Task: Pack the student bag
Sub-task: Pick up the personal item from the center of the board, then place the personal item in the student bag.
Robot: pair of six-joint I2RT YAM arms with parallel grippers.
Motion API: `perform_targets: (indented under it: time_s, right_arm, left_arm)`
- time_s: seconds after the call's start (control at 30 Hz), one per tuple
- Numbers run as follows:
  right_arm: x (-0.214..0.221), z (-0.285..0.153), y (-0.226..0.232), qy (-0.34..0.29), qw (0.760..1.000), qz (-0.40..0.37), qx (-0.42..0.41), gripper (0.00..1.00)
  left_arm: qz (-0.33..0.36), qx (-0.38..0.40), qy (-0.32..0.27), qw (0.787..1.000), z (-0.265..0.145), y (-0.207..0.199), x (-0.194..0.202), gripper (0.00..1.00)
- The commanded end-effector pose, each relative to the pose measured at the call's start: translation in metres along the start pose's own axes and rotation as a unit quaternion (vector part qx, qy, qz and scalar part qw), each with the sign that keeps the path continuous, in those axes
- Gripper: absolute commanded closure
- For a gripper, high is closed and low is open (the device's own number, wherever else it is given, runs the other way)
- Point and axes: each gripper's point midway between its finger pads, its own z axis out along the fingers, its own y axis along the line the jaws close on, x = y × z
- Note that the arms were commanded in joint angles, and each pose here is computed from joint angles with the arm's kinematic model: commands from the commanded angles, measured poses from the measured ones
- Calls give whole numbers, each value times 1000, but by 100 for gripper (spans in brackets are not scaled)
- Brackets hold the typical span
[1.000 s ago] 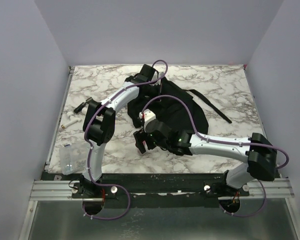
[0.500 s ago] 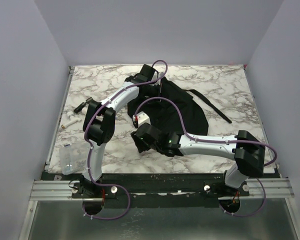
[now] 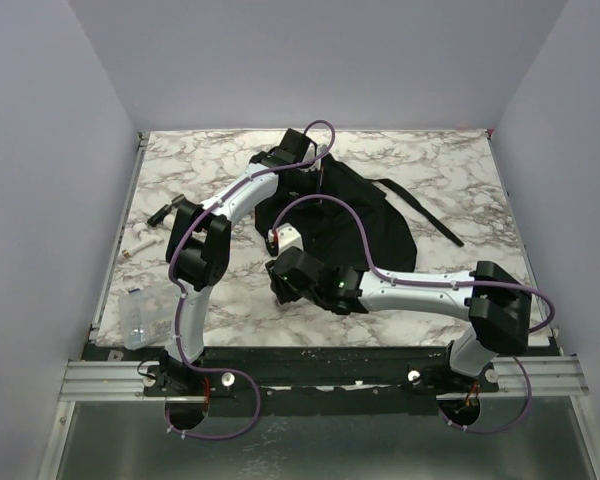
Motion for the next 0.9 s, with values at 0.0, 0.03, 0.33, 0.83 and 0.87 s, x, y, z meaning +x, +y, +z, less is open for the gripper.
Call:
perform_targets:
  time_s: [0.0, 0.03, 0.33, 0.83, 0.87]
  right_arm:
    - [8, -6, -12, 11, 1000, 14, 22, 99]
    - [1, -11, -19, 7, 999, 31, 28, 99]
    - [-67, -73, -134, -84, 956, 277, -48, 99]
    - [-74, -49, -298, -208, 792, 571, -68, 100]
    - [-74, -45, -300, -210, 785, 578, -70, 100]
  left_arm:
    - [-8, 7, 17, 1000, -3, -5, 7, 100]
    - [-6, 9, 15, 1000, -5, -7, 6, 100]
    - [10, 18, -4, 1000, -24, -21, -1, 100]
    - [4, 51, 0, 999, -31, -35, 0, 100]
    - [3, 59, 1, 998, -32, -39, 0, 100]
